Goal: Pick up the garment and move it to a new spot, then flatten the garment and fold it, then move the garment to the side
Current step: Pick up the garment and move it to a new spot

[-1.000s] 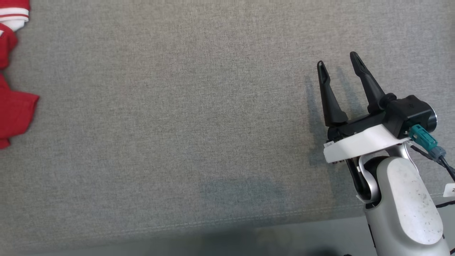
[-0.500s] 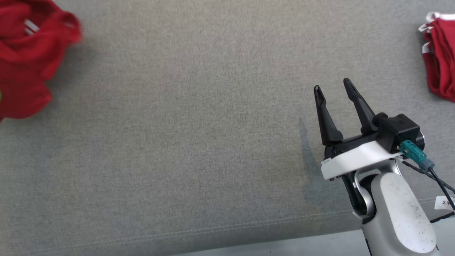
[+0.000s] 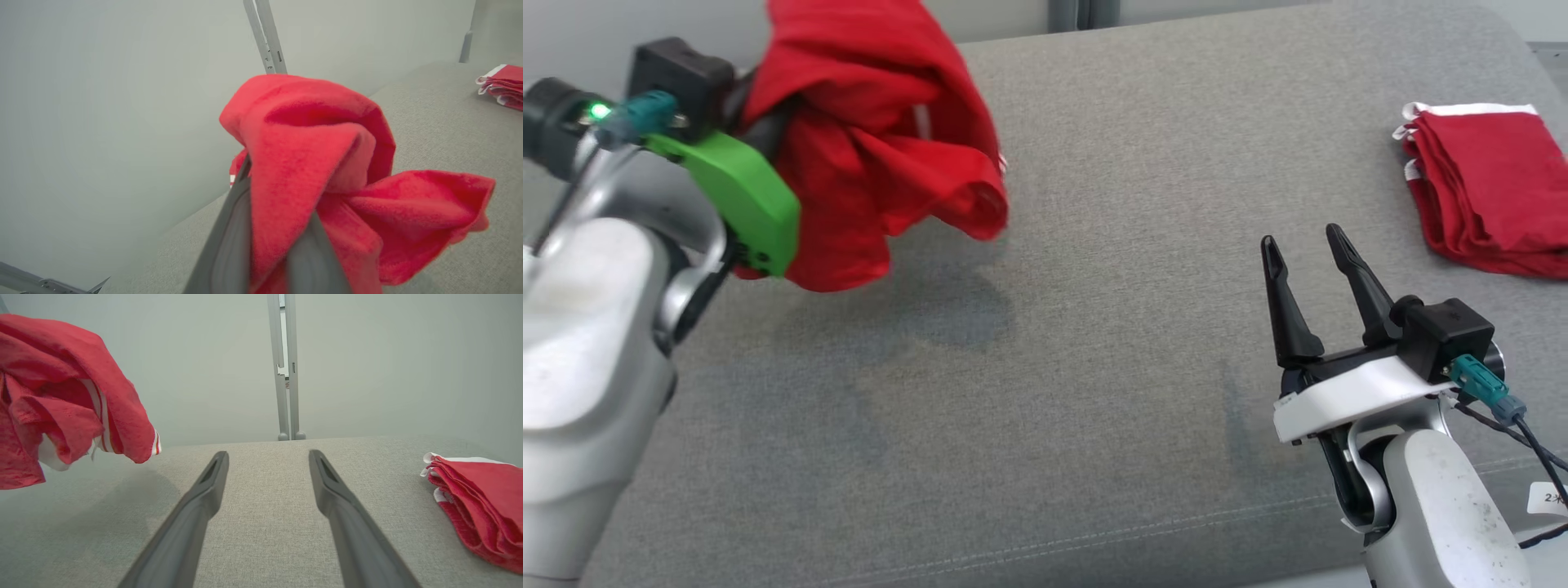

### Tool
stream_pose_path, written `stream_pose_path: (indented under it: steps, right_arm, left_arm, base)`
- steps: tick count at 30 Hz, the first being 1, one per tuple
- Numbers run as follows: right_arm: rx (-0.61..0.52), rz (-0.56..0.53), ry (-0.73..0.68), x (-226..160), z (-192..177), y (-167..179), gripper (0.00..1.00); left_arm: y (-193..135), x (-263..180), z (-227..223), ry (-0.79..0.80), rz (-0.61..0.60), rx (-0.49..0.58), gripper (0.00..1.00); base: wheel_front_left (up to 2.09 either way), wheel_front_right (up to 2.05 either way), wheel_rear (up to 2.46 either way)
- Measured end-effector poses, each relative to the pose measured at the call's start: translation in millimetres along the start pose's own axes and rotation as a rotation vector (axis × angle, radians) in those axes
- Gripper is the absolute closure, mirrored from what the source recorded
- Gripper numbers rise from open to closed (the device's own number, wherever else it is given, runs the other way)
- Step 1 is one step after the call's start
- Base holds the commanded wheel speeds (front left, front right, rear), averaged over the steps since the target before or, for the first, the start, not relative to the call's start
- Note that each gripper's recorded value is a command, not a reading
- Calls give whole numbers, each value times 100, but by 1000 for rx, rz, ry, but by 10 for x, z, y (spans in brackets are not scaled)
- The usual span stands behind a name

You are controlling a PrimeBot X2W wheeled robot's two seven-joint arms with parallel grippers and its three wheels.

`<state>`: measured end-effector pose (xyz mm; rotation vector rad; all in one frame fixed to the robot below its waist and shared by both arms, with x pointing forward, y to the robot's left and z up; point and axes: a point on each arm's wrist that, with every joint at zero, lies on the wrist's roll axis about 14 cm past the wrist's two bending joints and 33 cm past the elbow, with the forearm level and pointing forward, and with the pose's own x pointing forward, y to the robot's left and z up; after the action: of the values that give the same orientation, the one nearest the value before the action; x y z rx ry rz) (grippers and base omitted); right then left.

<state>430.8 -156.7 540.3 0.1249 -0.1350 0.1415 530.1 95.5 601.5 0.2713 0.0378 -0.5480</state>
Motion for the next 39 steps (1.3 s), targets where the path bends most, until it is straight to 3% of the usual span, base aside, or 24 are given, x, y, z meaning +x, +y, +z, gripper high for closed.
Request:
stream_pose_path:
  steps: [11, 13, 17, 22, 29, 33, 34, 35, 39]
  right_arm:
    - [1, -56, -32, -148, 120, -182, 0]
    - [-1, -79, -25, -188, 94, -260, 0]
    - [-4, -108, -15, -239, 57, -356, 0]
    - [-11, -138, 0, -283, 12, -458, 0]
    - [-21, -154, 7, -296, -11, -512, 0]
    - [-21, -152, 10, -307, -15, -499, 0]
    - [-23, -150, 13, -308, -14, -491, 0]
    - [-22, -148, 12, -310, -8, -483, 0]
    - [-20, -141, 5, -308, 30, -453, 0]
  left_arm:
    - [-925, 381, 302, -182, -164, 117, 100]
    - [-1190, 469, 264, -235, -207, 183, 100]
    - [-1603, 526, 3, -244, -292, 217, 100]
    - [-2141, 425, -624, -126, -411, 172, 100]
    - [-2588, 231, -897, -58, -468, 61, 100]
    - [-2641, 173, -831, -68, -442, -6, 51]
    - [-2649, 156, -818, -69, -434, -22, 17]
    - [-2662, 133, -815, -68, -431, -32, 0]
    - [-2693, 47, -797, -60, -412, -110, 0]
  base:
    - [0, 0, 0]
    - [0, 0, 0]
    - [0, 0, 0]
    - [0, 0, 0]
    - [0, 0, 0]
    - [0, 0, 0]
    - [0, 0, 0]
    - [0, 0, 0]
    - [0, 0, 0]
